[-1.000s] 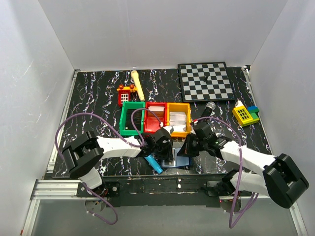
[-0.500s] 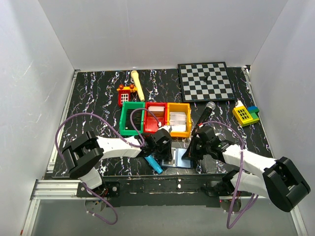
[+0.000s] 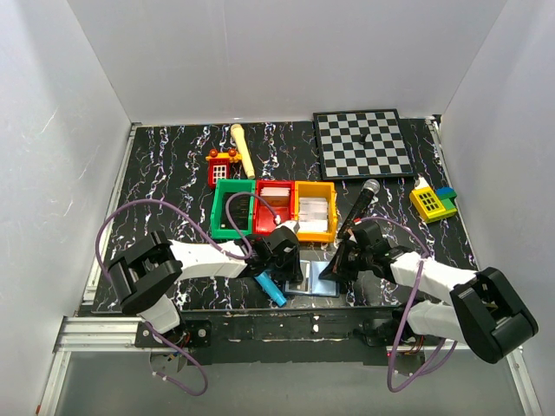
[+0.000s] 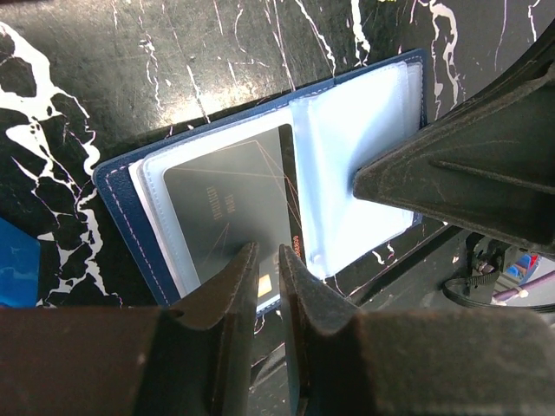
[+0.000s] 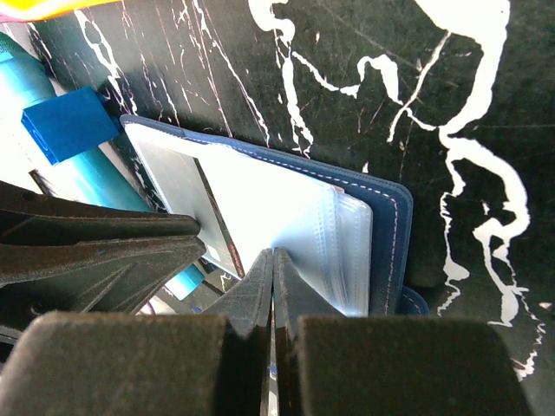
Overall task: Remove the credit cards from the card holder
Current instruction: Place the card holder at the corner of the board, then remove the credit card from the card holder.
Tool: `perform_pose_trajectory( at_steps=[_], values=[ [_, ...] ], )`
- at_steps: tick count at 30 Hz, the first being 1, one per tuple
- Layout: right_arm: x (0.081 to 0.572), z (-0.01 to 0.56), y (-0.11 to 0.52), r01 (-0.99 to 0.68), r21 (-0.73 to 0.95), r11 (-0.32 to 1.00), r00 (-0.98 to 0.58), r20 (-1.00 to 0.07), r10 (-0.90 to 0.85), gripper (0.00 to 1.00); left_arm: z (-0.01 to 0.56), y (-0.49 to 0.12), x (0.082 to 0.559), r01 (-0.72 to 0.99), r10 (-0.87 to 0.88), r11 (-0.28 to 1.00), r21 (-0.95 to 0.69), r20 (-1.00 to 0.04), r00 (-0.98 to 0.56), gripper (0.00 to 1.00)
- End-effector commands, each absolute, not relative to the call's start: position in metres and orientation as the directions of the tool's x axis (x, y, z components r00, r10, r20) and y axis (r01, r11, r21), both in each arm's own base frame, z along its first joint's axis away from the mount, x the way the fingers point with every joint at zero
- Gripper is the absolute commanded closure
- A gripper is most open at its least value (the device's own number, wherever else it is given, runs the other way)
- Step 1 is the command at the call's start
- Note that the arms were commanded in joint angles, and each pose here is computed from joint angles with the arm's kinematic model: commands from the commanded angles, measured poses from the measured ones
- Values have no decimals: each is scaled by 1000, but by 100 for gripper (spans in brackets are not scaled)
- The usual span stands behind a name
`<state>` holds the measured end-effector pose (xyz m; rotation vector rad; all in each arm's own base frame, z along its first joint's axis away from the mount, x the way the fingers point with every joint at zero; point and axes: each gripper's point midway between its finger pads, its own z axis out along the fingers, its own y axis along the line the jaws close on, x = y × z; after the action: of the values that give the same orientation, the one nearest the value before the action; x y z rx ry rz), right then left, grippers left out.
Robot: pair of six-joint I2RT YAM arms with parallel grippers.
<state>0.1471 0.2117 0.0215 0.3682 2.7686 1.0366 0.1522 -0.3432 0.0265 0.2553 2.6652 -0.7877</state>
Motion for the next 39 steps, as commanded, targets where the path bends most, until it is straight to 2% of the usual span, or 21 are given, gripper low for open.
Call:
perform_pose_trajectory(
  at_steps=[1, 4, 8, 11, 19, 31, 36, 39],
  values=[
    [138, -4, 186, 211, 568, 796, -947, -83, 310, 99, 7, -312, 150, 249, 90, 882, -401, -374, -923, 82],
    [143, 7, 189, 162, 603, 781, -946, -131, 297, 98, 18, -314, 153, 271, 91, 869, -415, -404, -910, 76],
    [153, 30, 191, 86, 638, 765, -929, -225, 293, 74, 21, -316, 154, 277, 94, 866, -417, -408, -908, 70],
    [161, 49, 193, 23, 665, 746, -908, -299, 295, 65, 24, -318, 156, 277, 88, 863, -422, -415, -906, 68],
    [169, 89, 206, -89, 734, 674, -874, -382, 301, 62, 39, -323, 161, 287, 71, 850, -441, -444, -893, 66],
    [165, 123, 235, -192, 786, 588, -872, -411, 266, 63, 50, -328, 160, 290, 58, 834, -470, -448, -892, 65],
    [165, 148, 245, -271, 785, 557, -834, -480, 272, 60, 52, -334, 160, 299, 66, 828, -474, -447, -892, 65],
    [160, 134, 243, -230, 772, 592, -859, -447, 249, 59, 55, -339, 161, 298, 63, 823, -484, -443, -895, 65]
  ],
)
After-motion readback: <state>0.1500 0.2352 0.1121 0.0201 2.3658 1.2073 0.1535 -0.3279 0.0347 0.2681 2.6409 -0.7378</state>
